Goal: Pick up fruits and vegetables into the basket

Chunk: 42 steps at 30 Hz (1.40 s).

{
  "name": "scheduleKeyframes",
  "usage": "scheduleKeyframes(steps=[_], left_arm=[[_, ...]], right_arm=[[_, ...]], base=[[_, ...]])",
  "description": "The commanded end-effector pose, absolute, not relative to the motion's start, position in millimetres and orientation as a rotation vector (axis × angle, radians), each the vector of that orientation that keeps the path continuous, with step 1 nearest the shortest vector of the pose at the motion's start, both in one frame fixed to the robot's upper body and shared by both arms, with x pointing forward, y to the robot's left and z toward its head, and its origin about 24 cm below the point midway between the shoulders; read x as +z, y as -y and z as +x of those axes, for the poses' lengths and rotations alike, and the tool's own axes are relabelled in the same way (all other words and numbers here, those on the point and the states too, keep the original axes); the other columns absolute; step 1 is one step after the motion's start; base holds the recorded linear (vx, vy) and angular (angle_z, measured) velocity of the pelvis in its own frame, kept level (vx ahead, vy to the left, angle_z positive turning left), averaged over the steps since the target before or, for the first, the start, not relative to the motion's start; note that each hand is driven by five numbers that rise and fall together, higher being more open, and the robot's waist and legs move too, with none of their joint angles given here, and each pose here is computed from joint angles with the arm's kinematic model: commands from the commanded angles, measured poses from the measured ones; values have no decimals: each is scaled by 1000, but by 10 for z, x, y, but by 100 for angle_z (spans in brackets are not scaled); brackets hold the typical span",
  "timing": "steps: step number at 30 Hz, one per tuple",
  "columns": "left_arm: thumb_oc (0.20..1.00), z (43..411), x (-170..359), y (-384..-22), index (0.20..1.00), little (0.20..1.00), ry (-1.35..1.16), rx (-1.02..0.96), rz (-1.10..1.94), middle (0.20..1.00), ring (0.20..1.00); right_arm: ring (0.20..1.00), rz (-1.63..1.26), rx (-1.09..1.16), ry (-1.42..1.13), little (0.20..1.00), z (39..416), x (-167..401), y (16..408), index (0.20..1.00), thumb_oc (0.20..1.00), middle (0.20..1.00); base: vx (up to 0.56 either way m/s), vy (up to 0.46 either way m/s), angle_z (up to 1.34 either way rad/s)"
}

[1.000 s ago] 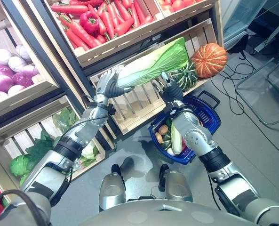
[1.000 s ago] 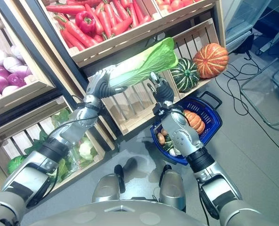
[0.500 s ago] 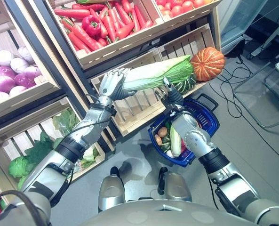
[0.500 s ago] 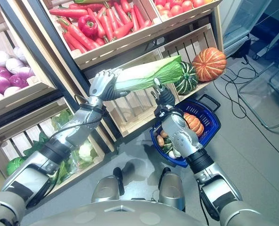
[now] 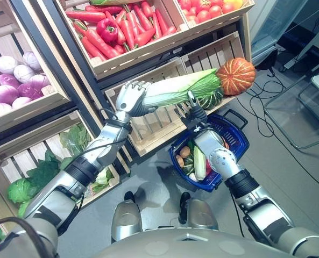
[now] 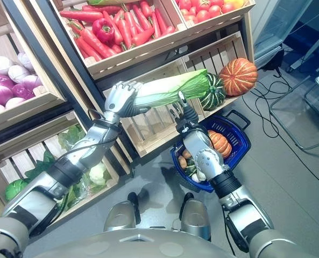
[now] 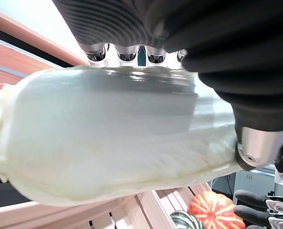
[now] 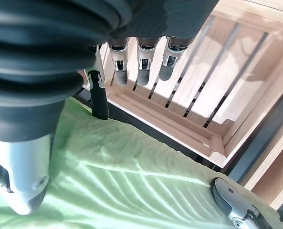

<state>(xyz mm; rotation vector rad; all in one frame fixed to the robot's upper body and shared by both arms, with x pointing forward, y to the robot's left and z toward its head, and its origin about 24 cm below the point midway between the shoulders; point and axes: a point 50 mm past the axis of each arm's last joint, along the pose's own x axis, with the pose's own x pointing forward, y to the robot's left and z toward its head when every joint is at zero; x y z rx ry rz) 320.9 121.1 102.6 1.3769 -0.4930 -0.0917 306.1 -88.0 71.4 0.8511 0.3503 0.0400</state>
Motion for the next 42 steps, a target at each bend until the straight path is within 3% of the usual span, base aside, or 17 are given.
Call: scheduleKeyframes(steps=[1, 15, 19, 29, 36, 42], left_arm=[[200, 3014, 992, -450, 200, 200, 624, -418, 1212, 200, 200], [200, 3297, 816, -900, 200, 200, 287, -166, 909, 200, 200], [200, 3238, 857, -1020, 200, 200, 283, -129, 855, 200, 200], [200, 3111, 446, -1279, 200, 200, -50, -41, 435, 200, 200], [200, 3061, 359, -1407, 200, 200, -116, 38, 251, 200, 200], [200, 3071, 588, -1492, 200, 200, 41, 126, 126, 200, 200]], right_arm=[[1000, 926, 401, -168, 1000, 3073, 1515, 118, 1000, 1000, 1000], [1000, 779, 346, -108, 1000, 3071, 1487, 214, 1000, 1000, 1000], [1000, 767, 326, -96, 1000, 3066, 1440, 378, 1000, 1000, 1000], [1000, 523, 193, 130, 1000, 3097, 1551, 736, 1000, 1000, 1000], [1000, 380, -9, 324, 1000, 3065, 1735, 1092, 1000, 1000, 1000], [1000, 319, -159, 410, 1000, 3030, 1815, 1357, 1000, 1000, 1000]], base=[[0, 0, 0], [7, 17, -2], [-28, -5, 0], [-11, -2, 0], [5, 37, -1], [8, 13, 0]])
